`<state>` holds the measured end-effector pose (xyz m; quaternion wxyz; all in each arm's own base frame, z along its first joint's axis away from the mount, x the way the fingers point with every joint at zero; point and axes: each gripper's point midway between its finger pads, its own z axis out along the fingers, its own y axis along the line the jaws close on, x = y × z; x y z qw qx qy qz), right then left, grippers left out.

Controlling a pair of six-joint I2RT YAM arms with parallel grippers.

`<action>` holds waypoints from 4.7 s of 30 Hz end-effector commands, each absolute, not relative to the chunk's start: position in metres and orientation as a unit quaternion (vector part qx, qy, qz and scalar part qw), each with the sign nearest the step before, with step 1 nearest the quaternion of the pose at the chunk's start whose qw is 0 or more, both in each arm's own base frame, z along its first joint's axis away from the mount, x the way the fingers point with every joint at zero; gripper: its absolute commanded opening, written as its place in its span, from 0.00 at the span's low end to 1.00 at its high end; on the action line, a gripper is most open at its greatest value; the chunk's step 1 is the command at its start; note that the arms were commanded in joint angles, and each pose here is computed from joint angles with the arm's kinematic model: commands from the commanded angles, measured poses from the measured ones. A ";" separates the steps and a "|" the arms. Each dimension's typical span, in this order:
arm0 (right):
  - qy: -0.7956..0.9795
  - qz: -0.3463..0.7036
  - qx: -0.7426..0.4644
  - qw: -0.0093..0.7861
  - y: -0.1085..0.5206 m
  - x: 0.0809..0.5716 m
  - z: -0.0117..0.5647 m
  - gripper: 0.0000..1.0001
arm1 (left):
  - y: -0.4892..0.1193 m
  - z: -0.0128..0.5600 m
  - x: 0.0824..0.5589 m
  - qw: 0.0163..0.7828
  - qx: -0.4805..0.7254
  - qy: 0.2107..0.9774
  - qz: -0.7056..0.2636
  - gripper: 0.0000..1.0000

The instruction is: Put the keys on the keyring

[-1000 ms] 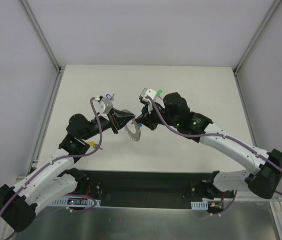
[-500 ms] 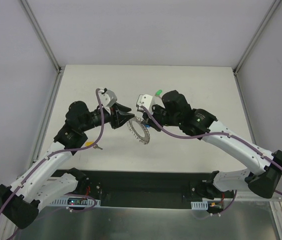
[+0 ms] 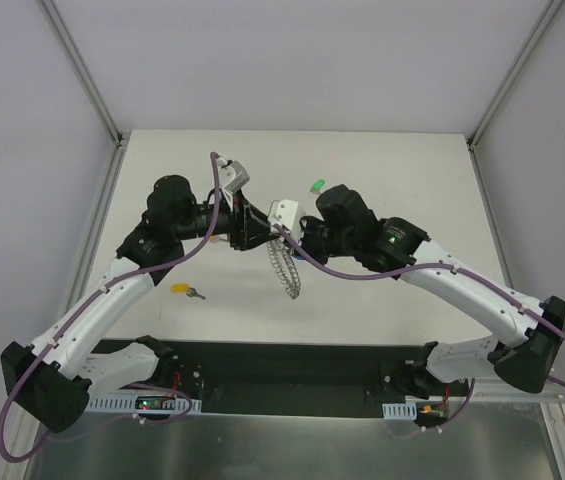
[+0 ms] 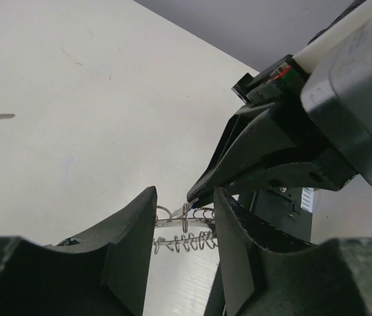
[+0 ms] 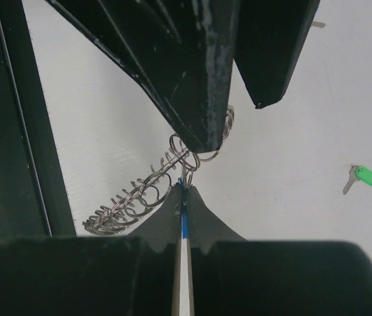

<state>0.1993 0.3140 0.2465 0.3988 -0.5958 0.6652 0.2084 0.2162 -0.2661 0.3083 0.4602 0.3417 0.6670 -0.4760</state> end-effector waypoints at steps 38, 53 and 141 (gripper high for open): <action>0.631 0.198 -0.641 0.391 0.323 0.192 0.261 0.01 | -0.268 0.272 0.199 0.357 0.472 0.633 -0.499 0.39; 0.612 0.209 -0.659 0.385 0.325 0.181 0.264 0.01 | -0.266 0.268 0.187 0.412 0.575 0.520 -0.479 0.40; 0.569 0.168 -0.679 0.433 0.328 0.171 0.287 0.01 | -0.252 0.291 0.185 0.494 0.479 0.555 -0.467 0.41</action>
